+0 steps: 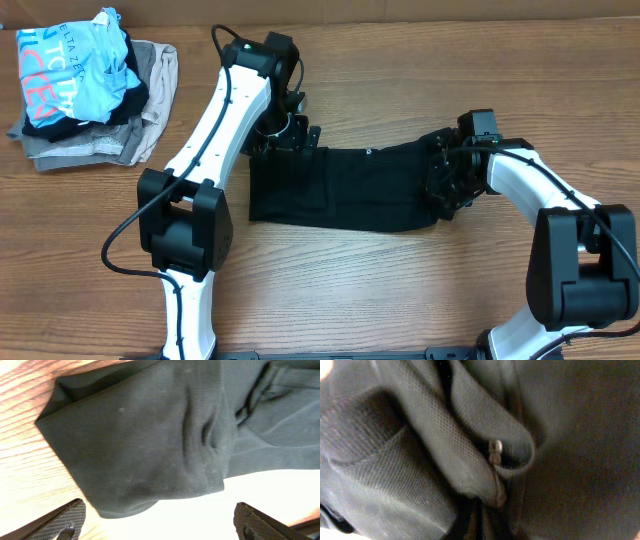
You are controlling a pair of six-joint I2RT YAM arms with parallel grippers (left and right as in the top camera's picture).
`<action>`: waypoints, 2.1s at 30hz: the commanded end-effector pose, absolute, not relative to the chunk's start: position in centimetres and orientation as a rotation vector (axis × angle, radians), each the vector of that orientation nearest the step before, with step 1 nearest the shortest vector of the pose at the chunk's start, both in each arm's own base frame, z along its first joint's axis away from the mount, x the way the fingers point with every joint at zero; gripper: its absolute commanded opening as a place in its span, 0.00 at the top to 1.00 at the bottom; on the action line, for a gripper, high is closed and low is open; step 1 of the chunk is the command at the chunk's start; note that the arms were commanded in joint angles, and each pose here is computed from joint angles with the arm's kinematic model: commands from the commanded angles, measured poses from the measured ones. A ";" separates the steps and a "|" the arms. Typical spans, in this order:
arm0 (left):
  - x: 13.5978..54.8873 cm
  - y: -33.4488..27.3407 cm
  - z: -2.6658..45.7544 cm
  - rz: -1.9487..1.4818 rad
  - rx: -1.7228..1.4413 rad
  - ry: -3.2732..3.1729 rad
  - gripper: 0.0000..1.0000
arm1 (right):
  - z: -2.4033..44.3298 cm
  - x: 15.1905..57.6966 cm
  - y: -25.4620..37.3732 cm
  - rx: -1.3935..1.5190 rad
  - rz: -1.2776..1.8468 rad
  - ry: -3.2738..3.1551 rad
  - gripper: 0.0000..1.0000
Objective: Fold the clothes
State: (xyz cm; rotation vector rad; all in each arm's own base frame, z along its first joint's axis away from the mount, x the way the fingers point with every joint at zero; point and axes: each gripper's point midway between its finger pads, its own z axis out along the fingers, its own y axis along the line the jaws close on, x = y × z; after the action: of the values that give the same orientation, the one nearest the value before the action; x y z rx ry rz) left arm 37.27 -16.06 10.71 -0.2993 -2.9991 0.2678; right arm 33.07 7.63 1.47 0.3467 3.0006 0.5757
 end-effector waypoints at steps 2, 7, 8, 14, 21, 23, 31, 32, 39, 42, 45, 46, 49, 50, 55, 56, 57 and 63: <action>36.5 -15.9 9.7 0.202 -0.370 -2.975 0.06 | 3.6 35.1 5.3 0.437 0.565 2.949 0.62; 36.3 -16.1 8.0 0.132 -0.412 -2.976 0.06 | 3.8 35.6 2.4 0.426 0.535 2.923 0.25; 36.2 -16.2 7.6 0.133 -0.418 -2.977 0.06 | 3.8 35.6 2.0 0.418 0.514 2.921 0.21; 35.7 -16.5 5.4 0.124 -0.423 -2.969 0.05 | 2.9 36.4 1.4 0.341 0.446 2.889 0.17; 35.9 -16.4 5.3 0.124 -0.414 -2.977 0.04 | 2.0 36.7 1.4 0.332 0.444 2.862 0.27; 36.1 -16.6 5.2 0.128 -0.419 -2.987 0.04 | 1.4 36.6 1.4 0.333 0.446 2.866 0.26; 36.6 -16.8 5.2 0.137 -0.403 -3.009 0.04 | -0.9 35.6 3.9 0.334 0.657 2.917 0.27; 36.6 -16.8 5.2 0.137 -0.402 -3.009 0.04 | -1.3 35.4 4.0 0.337 0.669 2.927 0.28; 36.6 -16.8 5.2 0.137 -0.403 -3.009 0.04 | -1.7 35.0 5.2 0.340 0.771 2.940 0.72; 36.6 -16.8 5.2 0.137 -0.402 -3.010 0.03 | -1.5 35.1 5.0 0.356 0.779 2.934 0.96; 36.6 -16.8 5.2 0.137 -0.401 -3.010 0.04 | -0.3 35.6 3.4 0.418 0.774 2.913 0.96; 36.6 -16.8 5.2 0.137 -0.401 -3.010 0.04 | 0.1 35.7 2.9 0.434 0.772 2.904 0.96; 36.7 -16.8 5.2 0.139 -0.399 -3.014 0.03 | 2.6 36.5 0.4 0.507 0.763 2.849 0.96; 36.7 -16.7 5.2 0.138 -0.400 -3.014 0.02 | 3.2 36.6 -0.1 0.512 0.761 2.838 0.96; 37.1 -16.3 5.3 0.116 -0.392 -3.026 0.00 | 7.9 36.4 -3.3 0.542 0.760 2.806 0.96; 37.2 -16.1 5.4 0.114 -0.384 -3.028 0.00 | 8.9 36.3 -3.7 0.537 0.756 2.805 0.96; 37.4 -15.8 5.7 0.115 -0.371 -3.031 0.00 | 9.7 36.2 -3.9 0.522 0.753 2.805 0.96; 39.1 -13.1 8.0 0.127 -0.260 -3.064 0.00 | 15.7 36.1 -2.9 0.377 0.730 2.792 0.96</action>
State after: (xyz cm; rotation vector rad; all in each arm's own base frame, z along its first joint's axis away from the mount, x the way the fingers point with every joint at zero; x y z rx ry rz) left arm 36.84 -14.81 6.11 -0.3414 -2.9945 0.1263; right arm 35.01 -3.62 11.08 0.5563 2.8709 0.7748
